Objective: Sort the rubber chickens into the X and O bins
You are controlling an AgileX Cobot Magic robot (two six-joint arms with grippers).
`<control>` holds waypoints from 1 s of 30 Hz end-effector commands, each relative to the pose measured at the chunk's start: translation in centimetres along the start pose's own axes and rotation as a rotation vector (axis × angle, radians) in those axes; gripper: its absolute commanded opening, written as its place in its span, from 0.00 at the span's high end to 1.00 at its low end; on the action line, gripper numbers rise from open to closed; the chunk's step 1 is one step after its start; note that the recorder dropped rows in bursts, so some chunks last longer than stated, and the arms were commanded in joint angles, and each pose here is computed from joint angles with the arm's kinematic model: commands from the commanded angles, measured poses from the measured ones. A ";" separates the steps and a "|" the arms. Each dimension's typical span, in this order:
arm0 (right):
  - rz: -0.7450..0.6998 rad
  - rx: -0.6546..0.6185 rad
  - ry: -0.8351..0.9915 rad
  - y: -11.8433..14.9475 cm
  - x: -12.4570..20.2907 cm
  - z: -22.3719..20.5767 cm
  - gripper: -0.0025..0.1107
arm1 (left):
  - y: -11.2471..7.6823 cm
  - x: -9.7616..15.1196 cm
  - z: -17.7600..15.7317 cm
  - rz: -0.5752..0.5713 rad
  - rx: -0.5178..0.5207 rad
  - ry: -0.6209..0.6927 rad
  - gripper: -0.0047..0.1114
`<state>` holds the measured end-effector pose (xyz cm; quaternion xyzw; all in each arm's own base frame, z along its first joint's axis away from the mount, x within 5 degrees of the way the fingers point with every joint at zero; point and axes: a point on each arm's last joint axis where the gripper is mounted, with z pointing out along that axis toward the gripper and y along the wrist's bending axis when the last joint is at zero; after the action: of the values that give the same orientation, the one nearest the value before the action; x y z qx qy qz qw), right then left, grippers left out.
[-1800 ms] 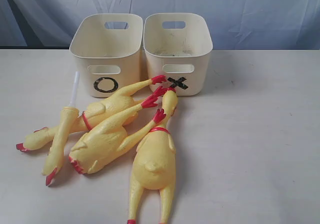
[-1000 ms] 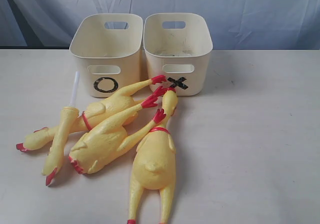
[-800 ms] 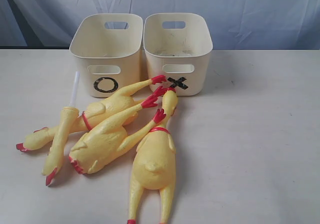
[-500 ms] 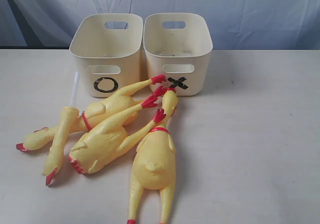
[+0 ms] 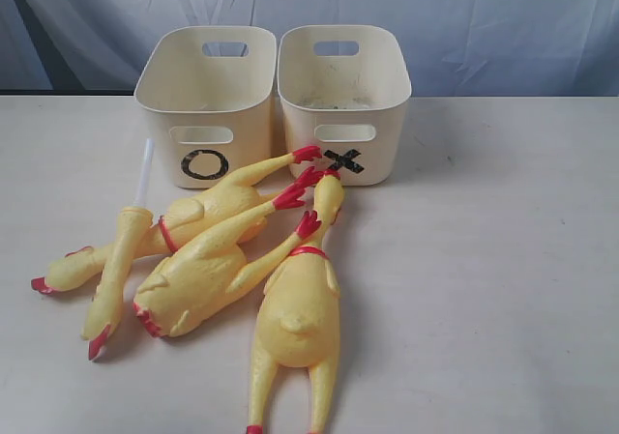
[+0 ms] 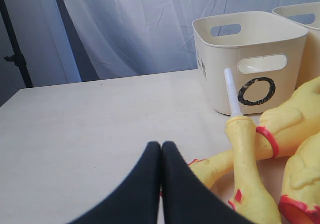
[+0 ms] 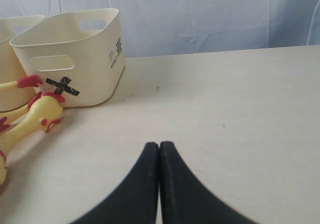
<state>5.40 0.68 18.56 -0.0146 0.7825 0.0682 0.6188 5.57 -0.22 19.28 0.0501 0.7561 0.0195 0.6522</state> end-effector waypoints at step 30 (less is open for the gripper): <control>-0.007 0.005 -0.009 0.0 0.0 0.0 0.98 | 0.5 -2.9 -0.5 -0.213 -0.020 -0.344 0.96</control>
<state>5.40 0.68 18.56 -0.0154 0.7824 0.0675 0.6189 5.53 0.01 22.26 -0.0291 0.6404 -0.0429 0.7663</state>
